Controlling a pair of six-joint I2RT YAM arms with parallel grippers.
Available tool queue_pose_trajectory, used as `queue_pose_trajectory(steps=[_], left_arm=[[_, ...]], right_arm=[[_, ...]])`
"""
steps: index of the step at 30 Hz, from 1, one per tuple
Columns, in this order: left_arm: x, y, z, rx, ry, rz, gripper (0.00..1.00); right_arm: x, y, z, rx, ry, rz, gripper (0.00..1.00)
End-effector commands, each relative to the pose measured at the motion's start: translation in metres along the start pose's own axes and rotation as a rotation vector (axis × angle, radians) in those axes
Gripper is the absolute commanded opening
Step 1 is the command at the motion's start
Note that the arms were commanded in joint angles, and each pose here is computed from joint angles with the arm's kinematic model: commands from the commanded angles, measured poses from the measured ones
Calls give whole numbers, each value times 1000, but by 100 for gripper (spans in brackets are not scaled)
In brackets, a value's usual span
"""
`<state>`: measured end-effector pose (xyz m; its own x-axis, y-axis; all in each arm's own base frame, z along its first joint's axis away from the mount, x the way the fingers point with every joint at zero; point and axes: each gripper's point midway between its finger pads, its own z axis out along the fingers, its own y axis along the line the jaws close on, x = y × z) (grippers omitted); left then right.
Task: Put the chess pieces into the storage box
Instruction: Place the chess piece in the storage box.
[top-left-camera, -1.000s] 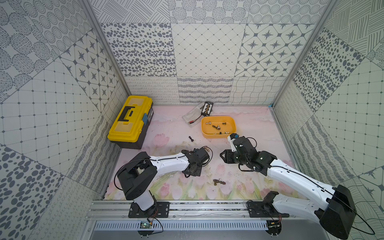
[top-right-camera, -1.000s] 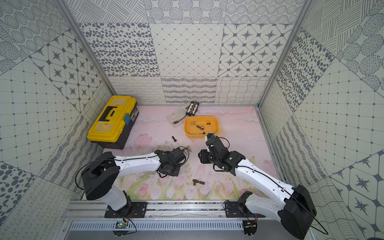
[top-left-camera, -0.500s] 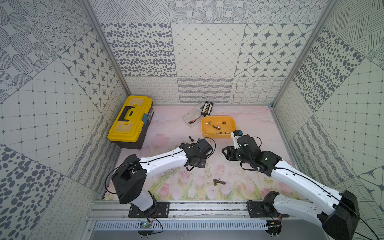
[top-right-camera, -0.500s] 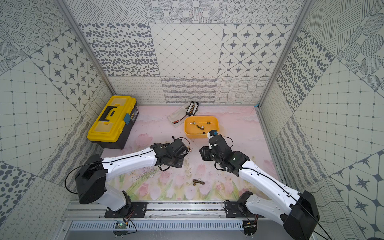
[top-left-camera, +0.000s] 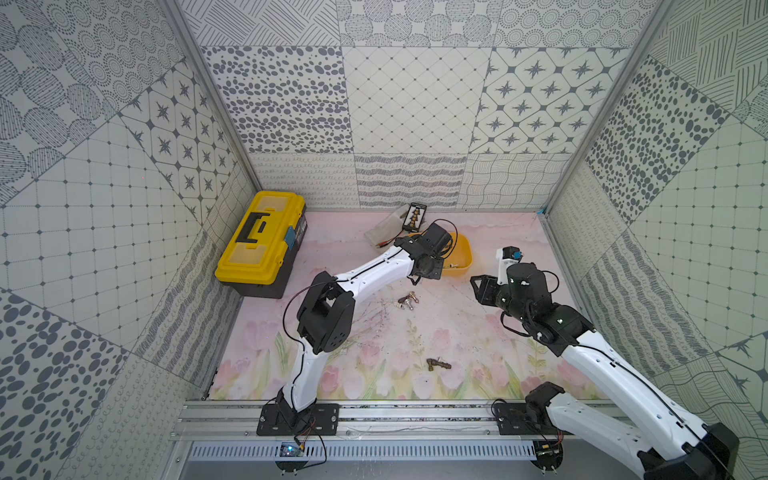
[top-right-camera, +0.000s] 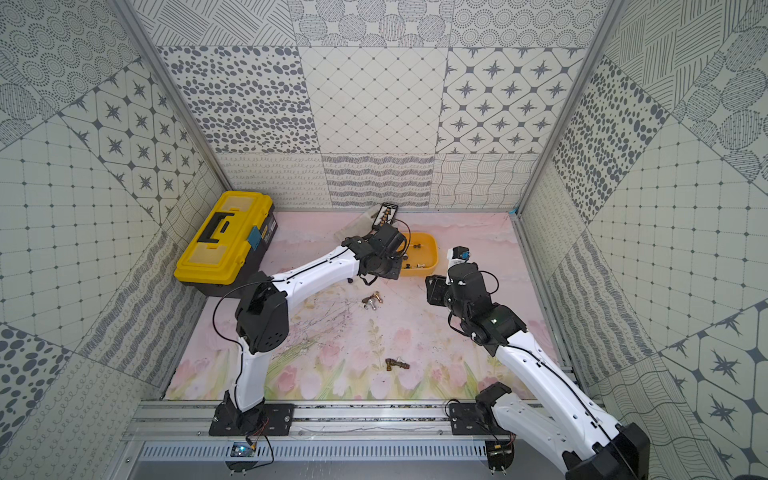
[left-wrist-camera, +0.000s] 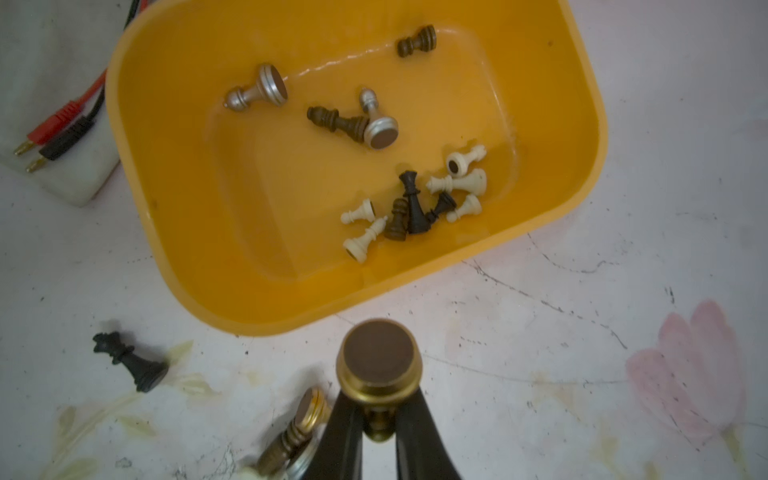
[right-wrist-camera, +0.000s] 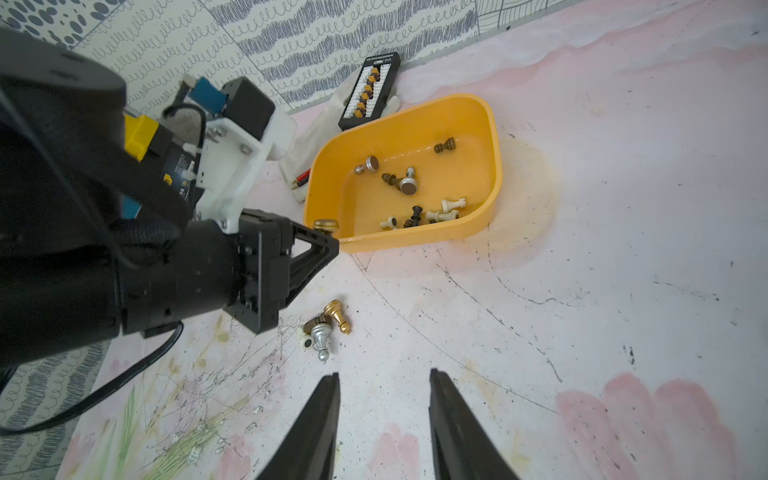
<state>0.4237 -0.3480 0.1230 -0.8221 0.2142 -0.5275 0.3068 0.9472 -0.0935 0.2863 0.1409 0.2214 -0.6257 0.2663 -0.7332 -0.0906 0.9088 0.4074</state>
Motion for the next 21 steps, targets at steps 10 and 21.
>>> queue_pose_trajectory(steps=[10, 21], left_arm=[[-18, 20, 65, -42, 55, 32, 15], [-24, 20, 39, -31, 39, 28, 36]], right_arm=[[-8, 19, 22, -75, 36, -11, 42], [14, 33, 23, -128, 160, -30, 41]])
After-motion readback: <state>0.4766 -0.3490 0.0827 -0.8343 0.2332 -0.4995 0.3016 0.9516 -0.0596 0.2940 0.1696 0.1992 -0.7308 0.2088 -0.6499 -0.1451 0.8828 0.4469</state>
